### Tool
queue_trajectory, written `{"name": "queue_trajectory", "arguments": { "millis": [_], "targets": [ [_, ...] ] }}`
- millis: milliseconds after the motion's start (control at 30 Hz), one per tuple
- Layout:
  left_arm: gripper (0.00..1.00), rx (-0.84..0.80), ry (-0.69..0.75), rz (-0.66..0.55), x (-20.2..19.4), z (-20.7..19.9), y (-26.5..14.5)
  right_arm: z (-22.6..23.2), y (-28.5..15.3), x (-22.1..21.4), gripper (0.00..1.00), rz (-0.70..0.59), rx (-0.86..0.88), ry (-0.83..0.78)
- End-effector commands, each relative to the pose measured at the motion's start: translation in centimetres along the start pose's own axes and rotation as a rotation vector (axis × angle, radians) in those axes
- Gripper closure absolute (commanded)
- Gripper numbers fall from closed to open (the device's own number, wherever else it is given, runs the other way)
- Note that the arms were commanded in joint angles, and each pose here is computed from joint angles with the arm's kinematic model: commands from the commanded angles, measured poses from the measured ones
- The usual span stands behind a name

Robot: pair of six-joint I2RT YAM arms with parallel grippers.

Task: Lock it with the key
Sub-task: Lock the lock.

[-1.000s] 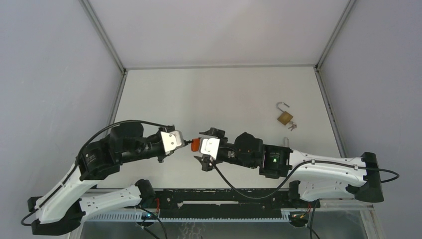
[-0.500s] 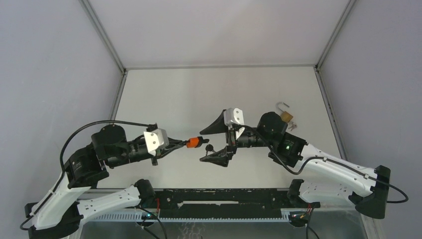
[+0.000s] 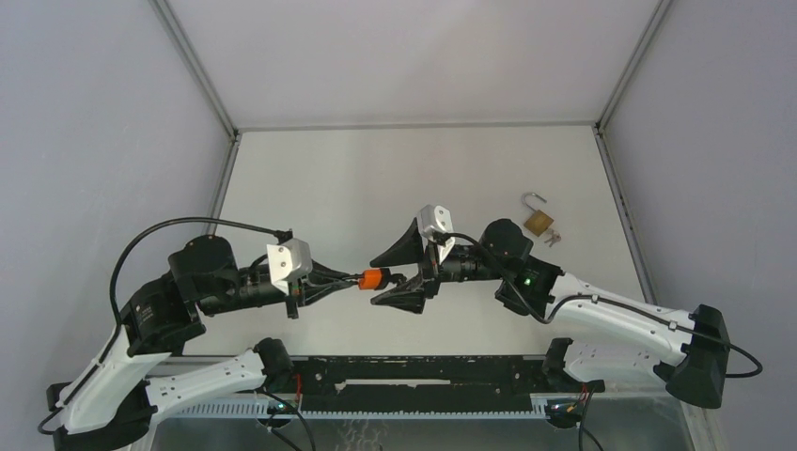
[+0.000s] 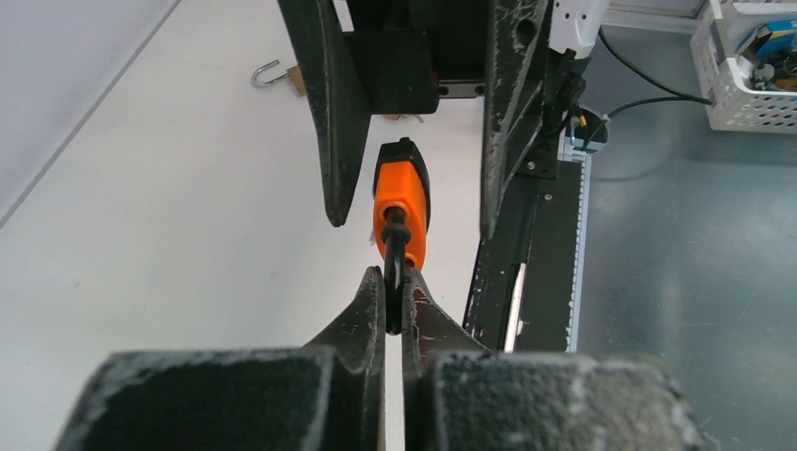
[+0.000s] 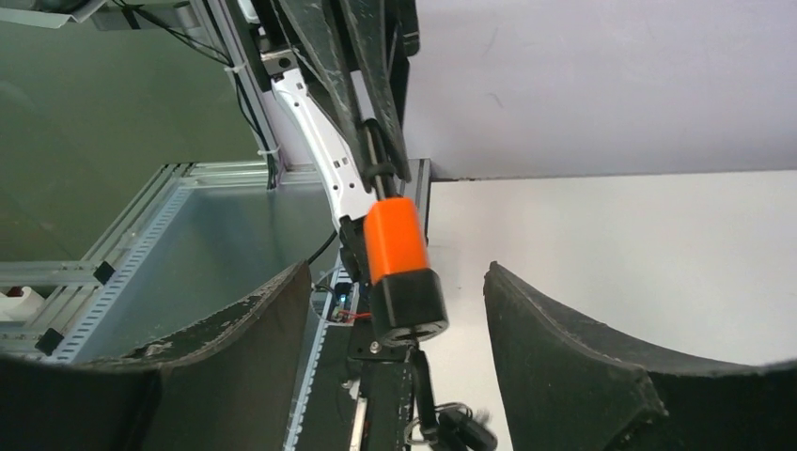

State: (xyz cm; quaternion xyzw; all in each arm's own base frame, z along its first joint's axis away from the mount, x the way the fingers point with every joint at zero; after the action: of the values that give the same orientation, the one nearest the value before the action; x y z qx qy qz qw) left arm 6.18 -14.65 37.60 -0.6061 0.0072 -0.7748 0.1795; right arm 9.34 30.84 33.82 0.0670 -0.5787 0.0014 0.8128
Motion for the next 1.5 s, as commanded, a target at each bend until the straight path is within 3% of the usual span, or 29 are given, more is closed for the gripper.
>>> {"name": "queue_trajectory", "arguments": {
  "millis": [0, 167, 400, 433, 467, 500, 533, 733, 767, 833, 867, 933, 1067, 1167, 1467],
  "targets": [
    [1.0, 0.023, 0.022, -0.175, 4.1, 0.5, -1.2, 0.4, 0.0, 1.1, 0.28, -0.06, 0.035, 0.018],
    [1.0, 0.019, 0.021, -0.175, 4.0, 0.5, -1.2, 0.5, -0.3, 1.0, 0.47, -0.065, 0.043, 0.026],
    [1.0, 0.016, 0.021, -0.182, 4.3, 0.5, -1.2, 0.2, -0.1, 0.8, 0.46, -0.06, 0.042, 0.046],
    [1.0, 0.014, 0.019, -0.184, 4.3, 0.5, -1.2, 0.2, 0.0, 0.8, 0.52, -0.061, 0.048, 0.048],
    [1.0, 0.012, 0.015, -0.184, 4.3, 0.4, -1.2, 0.2, 0.0, 0.9, 0.67, -0.062, 0.055, 0.049],
    [1.0, 0.009, 0.01, -0.185, 4.3, 0.4, -1.2, 0.2, 0.0, 1.0, 0.89, -0.068, 0.055, 0.05],
    [1.0, 0.008, 0.007, -0.187, 4.3, 0.4, -1.2, 0.2, 0.0, 1.0, 1.0, -0.071, 0.048, 0.052],
    [0.97, -0.012, -0.039, -0.162, 3.1, -0.1, -0.7, 0.2, -0.9, 1.7, 1.0, -0.08, 0.001, 0.017],
    [0.82, -0.011, -0.05, -0.151, 2.7, -0.2, -0.6, 0.2, -1.1, 1.8, 1.0, -0.069, -0.017, 0.007],
    [0.44, -0.012, -0.061, -0.128, 1.7, -0.5, -0.5, 0.2, -1.8, 2.2, 1.0, -0.045, -0.066, -0.034],
    [0.35, -0.009, -0.051, -0.12, 1.4, -0.5, -0.6, 0.3, -2.2, 2.3, 1.0, -0.027, -0.086, -0.057],
    [0.28, 0.022, -0.016, -0.105, 1.1, -0.1, -0.9, 0.6, -3.1, 2.2, 1.0, 0.024, -0.117, -0.09],
    [0.31, 0.083, 0.091, -0.038, -0.2, 0.8, -1.2, 1.6, -4.1, 2.1, 1.0, 0.118, -0.161, -0.168],
    [0.38, 0.077, 0.084, 0.001, -1.4, 0.8, -0.3, 2.2, -3.8, 3.0, 1.0, 0.146, -0.197, -0.215],
    [0.41, 0.023, 0.139, -0.02, -1.3, 0.4, 0.8, 2.2, -2.6, 3.8, 1.0, 0.146, -0.231, -0.249]
  ]
}}
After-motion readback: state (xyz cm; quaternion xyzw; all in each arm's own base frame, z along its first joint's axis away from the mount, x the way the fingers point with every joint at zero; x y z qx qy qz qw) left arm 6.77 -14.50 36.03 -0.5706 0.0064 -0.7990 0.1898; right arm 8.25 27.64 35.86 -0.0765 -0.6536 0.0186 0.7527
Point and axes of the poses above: each gripper's point midway between its finger pads, its own y axis out along the fingers, its own z axis along the line the jaws close on, x = y × z, the point moved 6 cm from there along -y, back along the fingers, and after that the axes turned 12 degrees about y, right-handed, at the moved point
